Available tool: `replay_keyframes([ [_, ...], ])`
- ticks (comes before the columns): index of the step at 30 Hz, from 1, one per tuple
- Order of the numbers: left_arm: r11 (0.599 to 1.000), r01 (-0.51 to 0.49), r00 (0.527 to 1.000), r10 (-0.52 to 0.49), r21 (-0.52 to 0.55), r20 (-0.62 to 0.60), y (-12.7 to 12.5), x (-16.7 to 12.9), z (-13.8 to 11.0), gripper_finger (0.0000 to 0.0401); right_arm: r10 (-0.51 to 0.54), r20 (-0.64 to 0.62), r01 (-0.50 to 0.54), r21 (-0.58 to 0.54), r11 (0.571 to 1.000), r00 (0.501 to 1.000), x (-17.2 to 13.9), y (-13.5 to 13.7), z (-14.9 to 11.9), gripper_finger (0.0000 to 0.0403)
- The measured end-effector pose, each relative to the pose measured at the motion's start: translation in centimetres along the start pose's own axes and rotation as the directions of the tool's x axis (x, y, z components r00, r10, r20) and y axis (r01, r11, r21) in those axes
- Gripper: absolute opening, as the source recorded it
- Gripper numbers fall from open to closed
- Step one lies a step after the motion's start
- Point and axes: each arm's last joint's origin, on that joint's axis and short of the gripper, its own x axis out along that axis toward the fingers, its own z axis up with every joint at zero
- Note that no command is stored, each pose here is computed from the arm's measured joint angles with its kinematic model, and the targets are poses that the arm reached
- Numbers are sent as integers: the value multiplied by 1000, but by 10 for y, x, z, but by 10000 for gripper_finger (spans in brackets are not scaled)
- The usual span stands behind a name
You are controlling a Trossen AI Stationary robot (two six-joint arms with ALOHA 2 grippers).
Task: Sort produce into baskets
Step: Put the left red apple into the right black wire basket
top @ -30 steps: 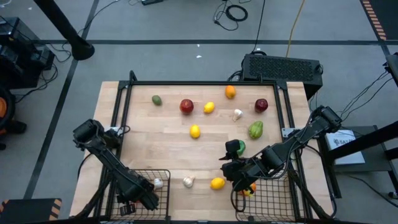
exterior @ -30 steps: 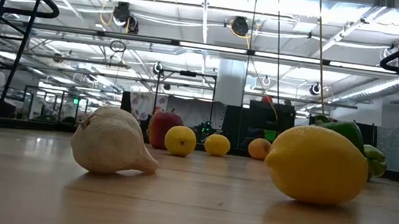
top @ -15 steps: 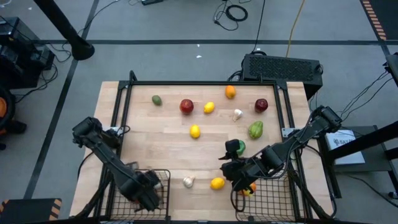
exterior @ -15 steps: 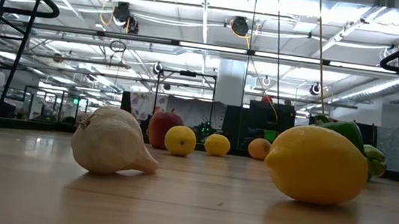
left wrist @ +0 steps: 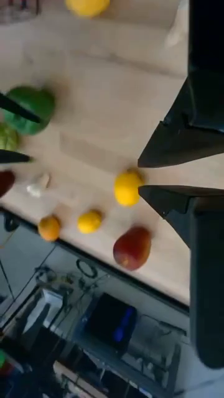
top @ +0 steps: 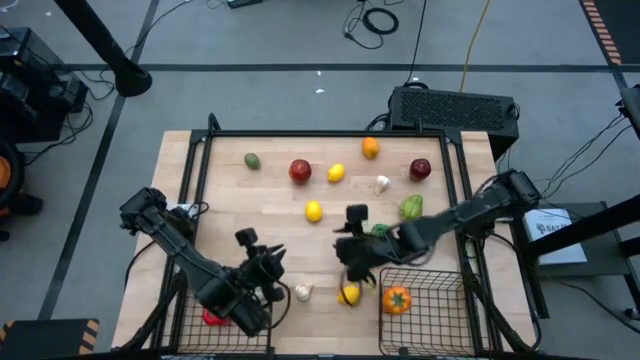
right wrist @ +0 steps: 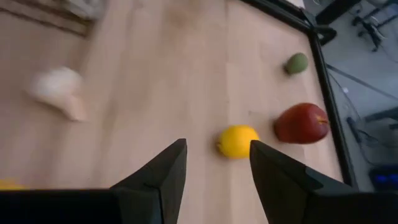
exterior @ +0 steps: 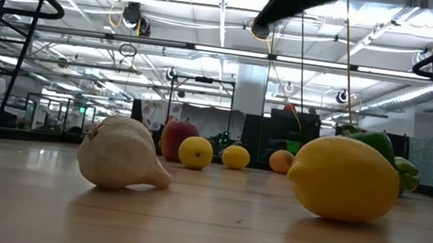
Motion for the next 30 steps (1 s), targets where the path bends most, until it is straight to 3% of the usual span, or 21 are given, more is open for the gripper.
replay_keyframes([
  [3, 1000, -16, 1000, 16, -2, -10, 3, 5, 2, 65, -20, 2, 20, 17, 1000, 1000, 29, -22, -11, 168],
  [11, 993, -100, 995, 100, 65, 14, 10, 2, -5, 65, -3, 154, -46, 313, 949, 988, 76, -80, -34, 168],
  [14, 986, -146, 985, 138, 79, 102, 9, -4, -6, 65, -12, 219, -55, 301, 952, 976, 82, -91, -39, 168],
  [17, 977, -195, 969, 178, 89, 171, 11, -6, -6, 65, -93, 290, 2, 299, 954, 952, 86, -109, -40, 168],
  [21, 975, -214, 968, 202, 65, 151, 15, 4, -1, 65, -164, 262, 76, 315, 946, 951, 88, -148, -41, 168],
  [24, 986, -165, 984, 162, 31, 74, 14, 16, 4, 65, -116, 256, 37, 297, 954, 960, 77, -179, -37, 168],
  [27, 997, -45, 999, 46, 65, -7, 4, 30, 7, 65, -24, 232, -39, 261, 965, 972, 62, -211, -37, 168],
  [30, 990, 84, 996, -82, 115, -25, -8, 37, 12, 65, 6, 236, -80, 307, 948, 972, 59, -237, -48, 168],
])
